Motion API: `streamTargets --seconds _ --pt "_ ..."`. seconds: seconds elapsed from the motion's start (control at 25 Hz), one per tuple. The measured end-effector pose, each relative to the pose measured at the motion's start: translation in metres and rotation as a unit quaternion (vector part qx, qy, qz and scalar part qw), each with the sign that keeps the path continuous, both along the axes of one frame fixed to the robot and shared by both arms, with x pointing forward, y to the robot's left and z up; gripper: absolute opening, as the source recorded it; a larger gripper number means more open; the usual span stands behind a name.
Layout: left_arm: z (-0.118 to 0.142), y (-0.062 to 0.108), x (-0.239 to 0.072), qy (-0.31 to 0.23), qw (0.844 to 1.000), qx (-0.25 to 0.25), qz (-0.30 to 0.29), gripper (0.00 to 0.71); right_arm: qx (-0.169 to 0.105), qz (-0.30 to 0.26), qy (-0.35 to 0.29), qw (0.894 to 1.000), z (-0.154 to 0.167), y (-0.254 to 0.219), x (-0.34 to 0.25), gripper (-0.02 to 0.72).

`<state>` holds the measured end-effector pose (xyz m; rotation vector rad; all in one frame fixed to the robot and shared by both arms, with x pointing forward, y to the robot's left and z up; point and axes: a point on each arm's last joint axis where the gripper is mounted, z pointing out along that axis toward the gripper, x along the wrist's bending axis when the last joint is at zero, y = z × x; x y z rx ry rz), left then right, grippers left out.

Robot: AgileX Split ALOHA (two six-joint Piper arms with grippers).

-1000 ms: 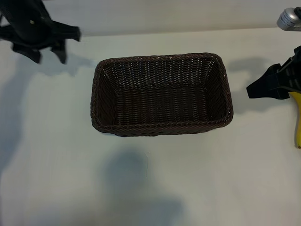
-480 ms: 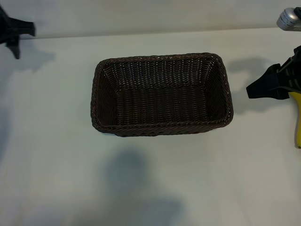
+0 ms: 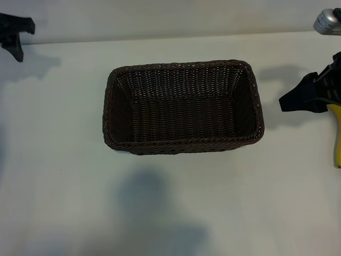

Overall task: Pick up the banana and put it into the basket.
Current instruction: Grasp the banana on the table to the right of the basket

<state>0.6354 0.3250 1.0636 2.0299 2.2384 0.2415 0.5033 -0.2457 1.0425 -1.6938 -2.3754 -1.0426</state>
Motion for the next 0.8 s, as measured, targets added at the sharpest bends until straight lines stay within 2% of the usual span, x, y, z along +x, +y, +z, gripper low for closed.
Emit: streamTargets --seconds 0.28,0.4,0.56,0.8 --pt "0.056 -0.003 -0.029 -0.072 0.997 -0.004 0.003 0.563 0.0 0.0 0.0 1.0 0.0 0.0 0.0 0.586" --pt "0.075 -0.005 -0.056 -0.093 0.996 -0.009 0.001 0.563 0.0 0.0 0.0 1.0 0.0 0.0 0.0 0.586" --pt "0.085 -0.008 -0.104 -0.099 0.995 -0.008 -0.004 0.563 0.0 0.0 0.0 1.0 0.0 0.0 0.0 0.586" --pt "0.074 -0.012 -0.183 -0.093 0.995 -0.003 -0.025 0.563 0.0 0.0 0.0 1.0 0.0 0.0 0.0 0.586"
